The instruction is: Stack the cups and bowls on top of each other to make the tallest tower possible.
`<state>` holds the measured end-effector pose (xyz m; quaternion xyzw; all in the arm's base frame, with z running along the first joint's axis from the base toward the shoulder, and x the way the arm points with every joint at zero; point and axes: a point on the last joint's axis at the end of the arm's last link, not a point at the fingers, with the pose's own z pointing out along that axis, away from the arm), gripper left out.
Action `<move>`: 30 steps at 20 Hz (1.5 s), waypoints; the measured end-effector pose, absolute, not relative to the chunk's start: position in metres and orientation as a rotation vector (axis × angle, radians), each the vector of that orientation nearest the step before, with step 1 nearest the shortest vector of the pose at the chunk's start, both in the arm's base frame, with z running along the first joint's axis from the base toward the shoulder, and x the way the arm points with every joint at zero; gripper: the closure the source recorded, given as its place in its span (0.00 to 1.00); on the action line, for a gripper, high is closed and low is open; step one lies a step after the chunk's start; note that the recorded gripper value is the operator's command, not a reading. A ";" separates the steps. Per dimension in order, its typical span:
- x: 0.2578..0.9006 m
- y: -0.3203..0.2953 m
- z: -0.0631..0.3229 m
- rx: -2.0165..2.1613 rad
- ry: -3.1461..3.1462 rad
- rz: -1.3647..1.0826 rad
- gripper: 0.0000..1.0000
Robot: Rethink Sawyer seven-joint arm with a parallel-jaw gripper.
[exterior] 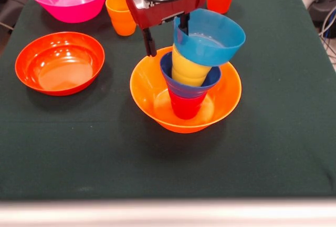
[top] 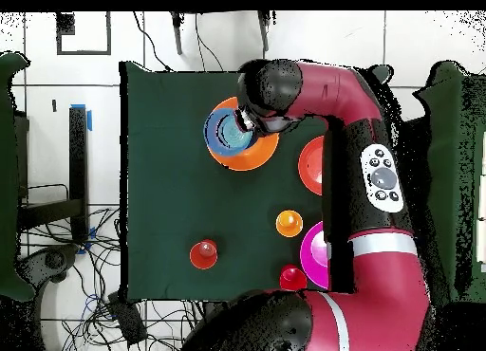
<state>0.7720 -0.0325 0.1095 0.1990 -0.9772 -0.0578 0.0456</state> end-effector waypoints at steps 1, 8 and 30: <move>0.771 -0.032 0.110 0.607 -2.977 -0.178 0.00; 0.766 -0.034 0.109 0.610 -2.940 -0.174 1.00; 0.770 -0.041 0.111 0.617 -2.943 -0.134 1.00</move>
